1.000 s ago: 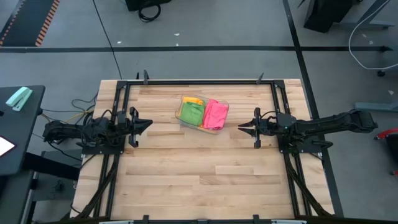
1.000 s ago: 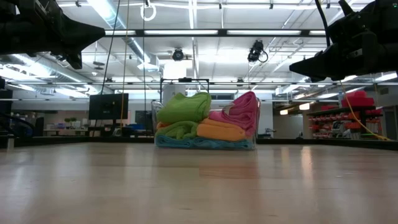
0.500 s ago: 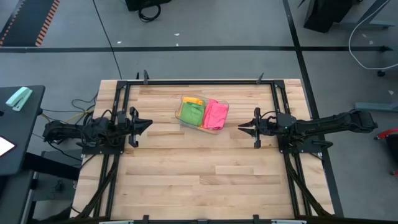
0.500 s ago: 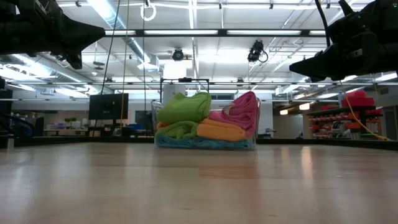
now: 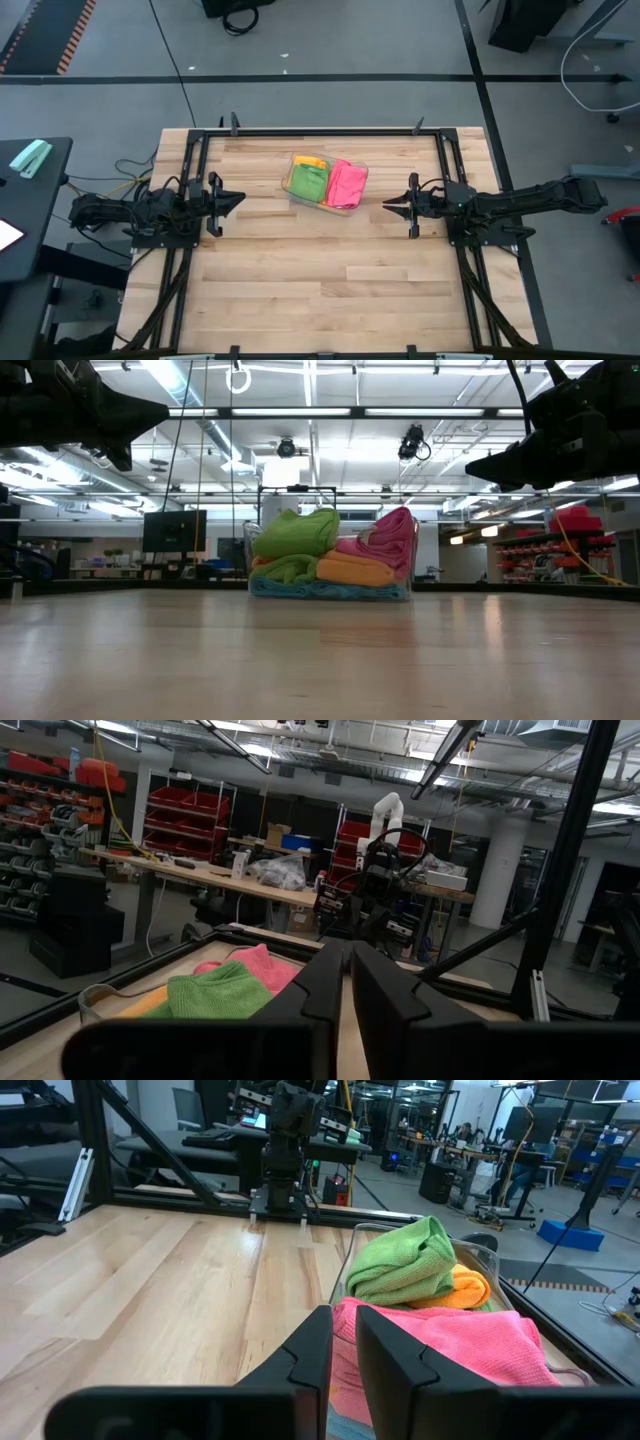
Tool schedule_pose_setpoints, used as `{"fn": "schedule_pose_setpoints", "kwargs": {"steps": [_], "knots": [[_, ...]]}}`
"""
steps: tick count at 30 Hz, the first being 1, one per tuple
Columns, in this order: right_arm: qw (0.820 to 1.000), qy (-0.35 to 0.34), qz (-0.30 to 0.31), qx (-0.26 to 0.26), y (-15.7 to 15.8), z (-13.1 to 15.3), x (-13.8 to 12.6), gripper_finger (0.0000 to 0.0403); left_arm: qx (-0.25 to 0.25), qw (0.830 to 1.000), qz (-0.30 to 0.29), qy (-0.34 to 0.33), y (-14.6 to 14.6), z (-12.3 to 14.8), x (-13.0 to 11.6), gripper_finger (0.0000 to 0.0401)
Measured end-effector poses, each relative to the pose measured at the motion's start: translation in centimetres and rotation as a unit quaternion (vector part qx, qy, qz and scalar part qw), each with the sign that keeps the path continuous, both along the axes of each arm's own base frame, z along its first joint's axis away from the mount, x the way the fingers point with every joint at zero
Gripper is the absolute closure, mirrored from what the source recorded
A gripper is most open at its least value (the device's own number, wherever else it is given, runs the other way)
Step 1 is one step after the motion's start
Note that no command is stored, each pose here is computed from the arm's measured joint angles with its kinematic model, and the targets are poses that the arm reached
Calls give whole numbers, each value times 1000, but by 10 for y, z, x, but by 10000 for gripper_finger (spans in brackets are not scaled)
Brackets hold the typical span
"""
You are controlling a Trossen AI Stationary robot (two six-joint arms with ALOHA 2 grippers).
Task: Fold microfiber towels
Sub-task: Return to Home Position
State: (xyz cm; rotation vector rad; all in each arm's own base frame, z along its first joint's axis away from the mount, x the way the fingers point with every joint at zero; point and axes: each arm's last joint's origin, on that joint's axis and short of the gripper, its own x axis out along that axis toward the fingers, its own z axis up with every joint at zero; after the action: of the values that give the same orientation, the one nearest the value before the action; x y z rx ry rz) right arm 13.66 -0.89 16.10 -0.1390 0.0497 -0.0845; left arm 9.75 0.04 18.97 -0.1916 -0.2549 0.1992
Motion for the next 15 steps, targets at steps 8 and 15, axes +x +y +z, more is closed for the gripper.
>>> {"fn": "schedule_pose_setpoints", "kwargs": {"steps": [8, 15], "knots": [[1000, 0, 0, 0, 0, 0, 0, 345, 0, 1000, 0, 0, 0, 0, 0, 376], [1000, 0, 0, 0, 0, 0, 0, 345, 0, 1000, 0, 0, 0, 0, 0, 373]]}}
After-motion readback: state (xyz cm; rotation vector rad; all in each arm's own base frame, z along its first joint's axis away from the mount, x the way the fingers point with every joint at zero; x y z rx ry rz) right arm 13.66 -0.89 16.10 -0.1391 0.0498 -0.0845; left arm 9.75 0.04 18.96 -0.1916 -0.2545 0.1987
